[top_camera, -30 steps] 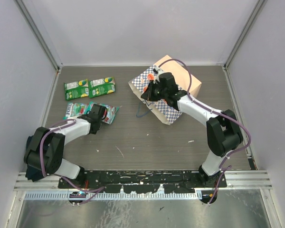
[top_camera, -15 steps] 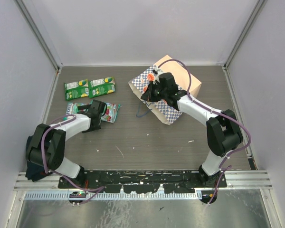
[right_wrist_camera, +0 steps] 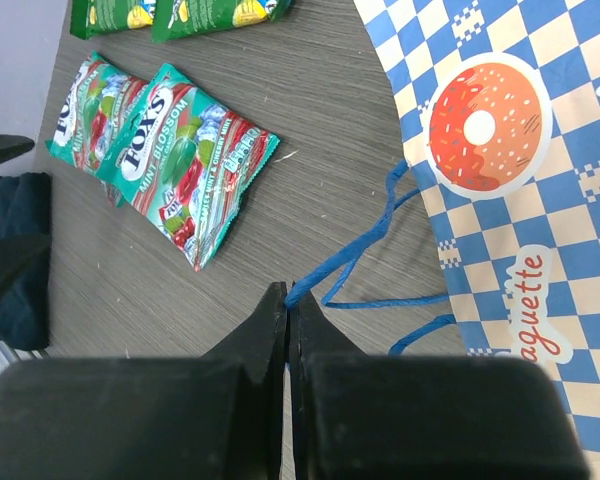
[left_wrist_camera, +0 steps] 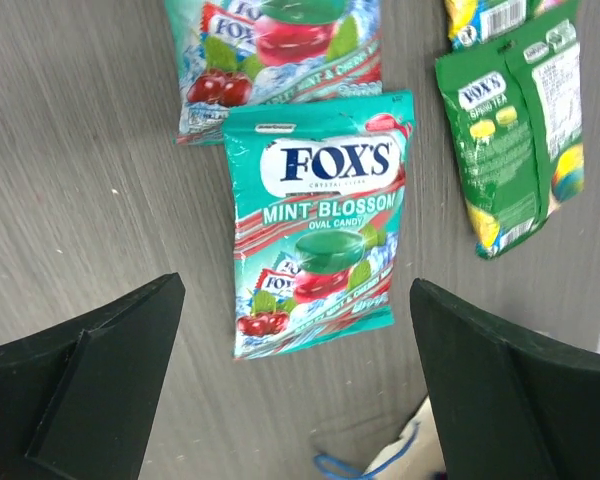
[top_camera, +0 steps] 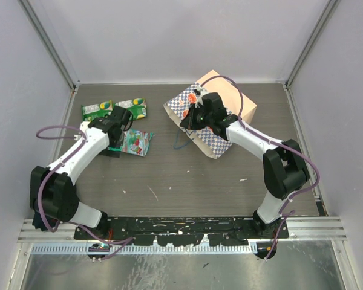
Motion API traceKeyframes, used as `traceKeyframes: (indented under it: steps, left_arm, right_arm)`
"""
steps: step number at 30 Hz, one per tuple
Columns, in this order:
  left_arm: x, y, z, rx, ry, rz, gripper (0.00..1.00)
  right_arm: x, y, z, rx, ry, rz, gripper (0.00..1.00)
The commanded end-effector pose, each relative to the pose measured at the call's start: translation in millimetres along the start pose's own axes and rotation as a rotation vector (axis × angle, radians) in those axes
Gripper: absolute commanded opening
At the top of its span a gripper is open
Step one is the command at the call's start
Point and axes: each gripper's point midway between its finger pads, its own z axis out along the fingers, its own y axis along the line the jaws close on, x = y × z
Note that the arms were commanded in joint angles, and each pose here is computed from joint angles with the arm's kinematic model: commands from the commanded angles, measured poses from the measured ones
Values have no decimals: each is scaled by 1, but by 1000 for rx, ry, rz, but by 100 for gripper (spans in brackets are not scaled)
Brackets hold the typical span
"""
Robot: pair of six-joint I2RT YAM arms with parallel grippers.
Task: Take the snacks out of the paper bag
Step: Place the snack at the center of the board, then take out the snack from the paper bag.
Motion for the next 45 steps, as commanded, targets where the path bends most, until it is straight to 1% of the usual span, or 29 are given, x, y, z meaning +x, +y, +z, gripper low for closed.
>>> traceKeyframes:
  steps: [1,3,5,7,9,10,12,14,16,19,21,26,30,33,35,36,39,42,45]
  left_arm:
    - [-4,-8,-18,45,26,382,98]
    - [14,-26,-24,153,109,523,98]
    - [42,-48,-35,322,229,646,98]
    - [64,-58,-46,473,320,747,98]
    - [88,-68,-65,671,427,816,98]
    - [101,-75,-79,792,484,837,98]
    - [120,-81,-105,976,594,848,98]
    - [134,-84,-122,1094,684,844,98]
    - [145,-88,-131,1157,756,854,98]
    - [163,-89,-126,1166,846,874,98]
    - [172,-94,-126,1188,879,867,98]
    - [201,-118,-135,1223,917,815,100]
    - [231,-144,-135,1206,899,769,94]
    - [250,-164,-125,1190,913,655,88]
    - [262,-172,-109,1163,922,577,79]
    - [268,-172,-102,1143,930,553,76]
    - [283,-175,-84,1088,905,506,69]
    - [296,-173,-73,1036,880,508,66]
    - [303,-175,-61,987,835,484,66]
  right_arm:
    - [-30,14,-17,-22,-88,-54,1]
    - [-34,18,-20,-34,-88,-58,1]
    - [-41,23,-25,-52,-97,-61,1]
    - [-51,29,-32,-60,-121,-73,1]
    - [-61,33,-39,-55,-146,-83,0]
    - [-67,35,-43,-52,-161,-88,0]
    - [-76,39,-50,-46,-184,-99,1]
    - [-86,44,-58,-40,-209,-110,1]
    - [-93,44,-62,-25,-223,-119,0]
    - [-102,36,-63,32,-239,-144,0]
    - [-104,20,-60,78,-228,-148,0]
    - [-118,-12,-65,100,-231,-89,0]
    - [-134,-30,-73,119,-259,-74,0]
    - [-143,-32,-76,94,-263,-61,0]
    - [-148,-29,-76,84,-271,-57,1]
    - [-149,-28,-76,80,-273,-54,0]
    - [-158,-22,-76,59,-292,-47,0]
    - [-166,-16,-75,40,-311,-31,1]
    - [-172,-8,-74,-4,-330,4,0]
